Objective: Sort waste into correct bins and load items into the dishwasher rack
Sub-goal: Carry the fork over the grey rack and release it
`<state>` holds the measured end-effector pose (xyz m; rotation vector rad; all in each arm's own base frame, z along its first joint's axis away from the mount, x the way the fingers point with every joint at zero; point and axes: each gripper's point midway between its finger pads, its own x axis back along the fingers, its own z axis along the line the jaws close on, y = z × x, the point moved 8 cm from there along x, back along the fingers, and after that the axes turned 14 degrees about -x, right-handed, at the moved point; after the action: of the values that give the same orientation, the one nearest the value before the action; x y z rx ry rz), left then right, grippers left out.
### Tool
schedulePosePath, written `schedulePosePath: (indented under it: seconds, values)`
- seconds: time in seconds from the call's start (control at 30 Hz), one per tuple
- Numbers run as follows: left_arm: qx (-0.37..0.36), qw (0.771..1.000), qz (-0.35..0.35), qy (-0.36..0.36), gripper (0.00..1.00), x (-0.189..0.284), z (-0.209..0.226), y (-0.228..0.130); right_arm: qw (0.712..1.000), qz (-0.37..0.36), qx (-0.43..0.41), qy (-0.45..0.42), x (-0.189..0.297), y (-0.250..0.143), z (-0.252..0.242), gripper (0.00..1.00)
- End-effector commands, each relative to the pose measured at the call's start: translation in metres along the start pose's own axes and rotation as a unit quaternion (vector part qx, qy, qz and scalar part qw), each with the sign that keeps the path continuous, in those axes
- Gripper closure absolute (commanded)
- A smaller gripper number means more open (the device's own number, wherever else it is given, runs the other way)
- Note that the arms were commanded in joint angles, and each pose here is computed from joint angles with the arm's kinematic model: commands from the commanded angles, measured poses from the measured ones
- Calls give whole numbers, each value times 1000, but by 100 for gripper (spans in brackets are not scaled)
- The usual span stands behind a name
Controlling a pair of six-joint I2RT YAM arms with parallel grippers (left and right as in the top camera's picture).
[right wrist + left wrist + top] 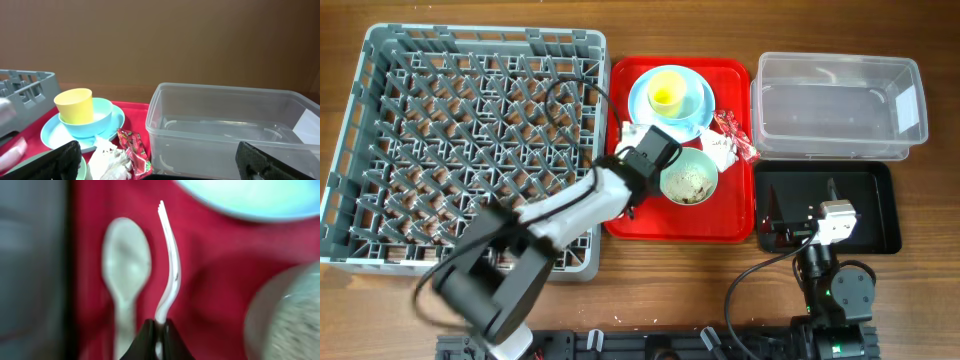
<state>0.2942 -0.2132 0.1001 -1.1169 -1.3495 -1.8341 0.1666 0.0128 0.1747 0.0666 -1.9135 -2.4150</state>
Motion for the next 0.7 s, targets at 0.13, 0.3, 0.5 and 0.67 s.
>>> schedulePosePath:
  seconds: [0.13, 0.3, 0.5, 0.67]
  values:
    - [38, 983, -180, 3, 96, 179, 74, 13, 1000, -4, 5, 6, 0, 1, 1, 0]
    - [46, 996, -53, 56, 96, 124, 110, -2, 1000, -4, 5, 6, 0, 1, 1, 0]
    - [46, 998, 34, -31, 96, 42, 86, 1, 1000, -4, 5, 6, 0, 1, 1, 0]
    - [40, 996, 78, -30, 91, 14, 80, -9, 1000, 1, 5, 4, 0, 0, 1, 0]
